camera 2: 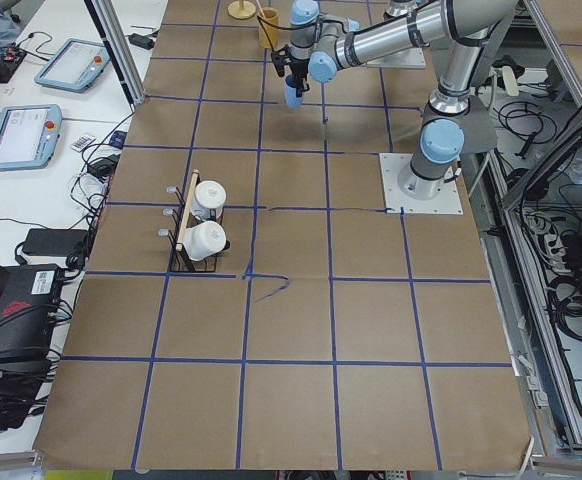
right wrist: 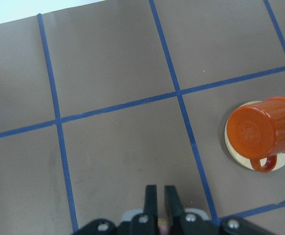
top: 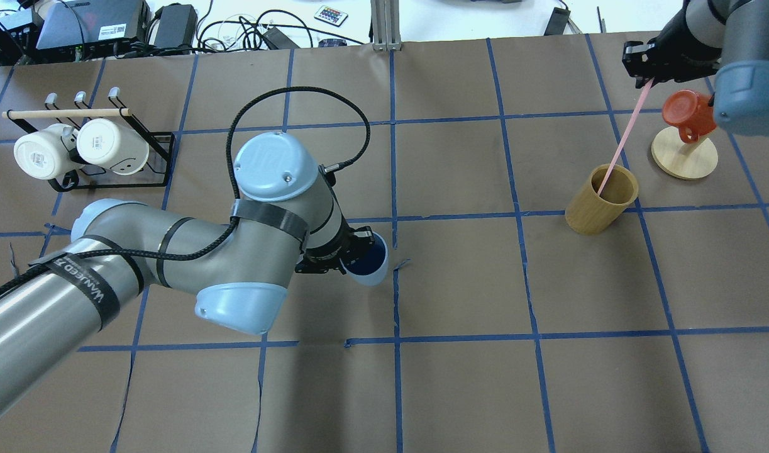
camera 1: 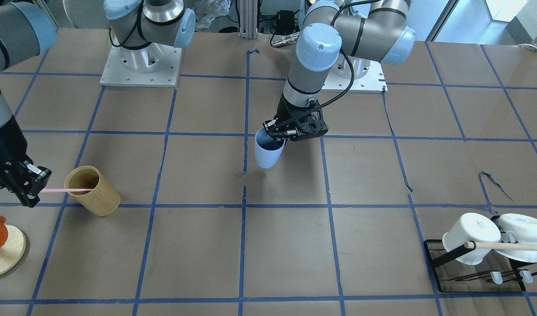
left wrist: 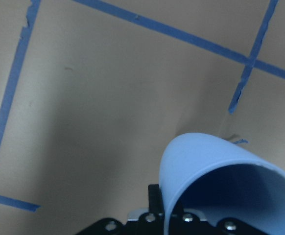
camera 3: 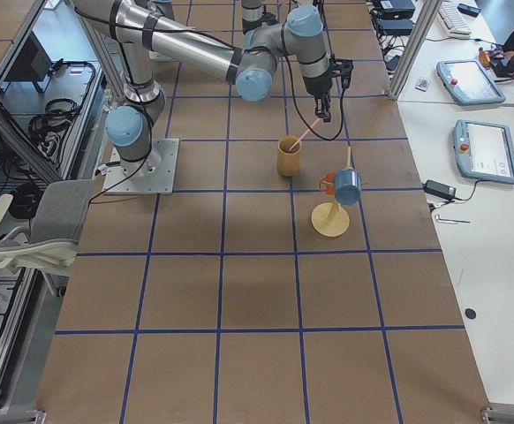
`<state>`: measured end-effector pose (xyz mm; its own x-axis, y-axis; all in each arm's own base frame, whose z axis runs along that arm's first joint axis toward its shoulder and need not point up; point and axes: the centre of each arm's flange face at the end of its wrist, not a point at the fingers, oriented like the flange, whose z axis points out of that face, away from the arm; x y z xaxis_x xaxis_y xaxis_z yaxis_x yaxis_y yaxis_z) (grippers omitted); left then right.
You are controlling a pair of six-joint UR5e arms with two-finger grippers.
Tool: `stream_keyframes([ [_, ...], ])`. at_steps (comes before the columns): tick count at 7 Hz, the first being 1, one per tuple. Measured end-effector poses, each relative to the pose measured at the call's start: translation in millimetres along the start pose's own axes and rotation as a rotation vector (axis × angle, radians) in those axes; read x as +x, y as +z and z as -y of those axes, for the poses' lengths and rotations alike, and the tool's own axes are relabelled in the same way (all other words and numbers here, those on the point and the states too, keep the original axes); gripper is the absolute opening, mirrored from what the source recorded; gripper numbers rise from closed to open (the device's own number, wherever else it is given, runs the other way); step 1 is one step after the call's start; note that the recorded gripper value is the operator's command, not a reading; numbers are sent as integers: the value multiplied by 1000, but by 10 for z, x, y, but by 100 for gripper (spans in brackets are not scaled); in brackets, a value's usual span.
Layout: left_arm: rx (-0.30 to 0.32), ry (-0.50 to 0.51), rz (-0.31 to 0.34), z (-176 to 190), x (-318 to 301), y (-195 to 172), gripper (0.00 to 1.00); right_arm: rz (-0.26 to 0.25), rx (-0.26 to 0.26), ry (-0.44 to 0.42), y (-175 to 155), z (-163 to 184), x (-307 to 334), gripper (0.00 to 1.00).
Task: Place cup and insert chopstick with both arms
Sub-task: 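Slide the blue cup with the left gripper toward the table center, then release the blue cup and raise the left gripper while the right carries the chopstick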
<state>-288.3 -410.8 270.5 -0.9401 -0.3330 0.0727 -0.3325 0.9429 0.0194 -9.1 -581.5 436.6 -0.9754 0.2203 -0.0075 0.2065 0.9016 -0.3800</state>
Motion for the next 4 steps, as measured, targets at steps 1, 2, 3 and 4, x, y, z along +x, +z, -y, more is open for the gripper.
stream_keyframes([
  [1, -2, -15, 12, -51, 56, 49, 0, -3, 12, -1, -162, 81, -4, 0],
  [2, -8, -26, 19, -92, 92, 97, 0, -3, 18, -2, -322, 161, -14, 0],
  [3, -14, -31, 26, -140, 142, 164, 0, 0, 28, -5, -503, 231, -39, 0],
  [4, -15, -31, 28, -181, 200, 226, 0, 7, 48, -17, -694, 266, -114, 0],
])
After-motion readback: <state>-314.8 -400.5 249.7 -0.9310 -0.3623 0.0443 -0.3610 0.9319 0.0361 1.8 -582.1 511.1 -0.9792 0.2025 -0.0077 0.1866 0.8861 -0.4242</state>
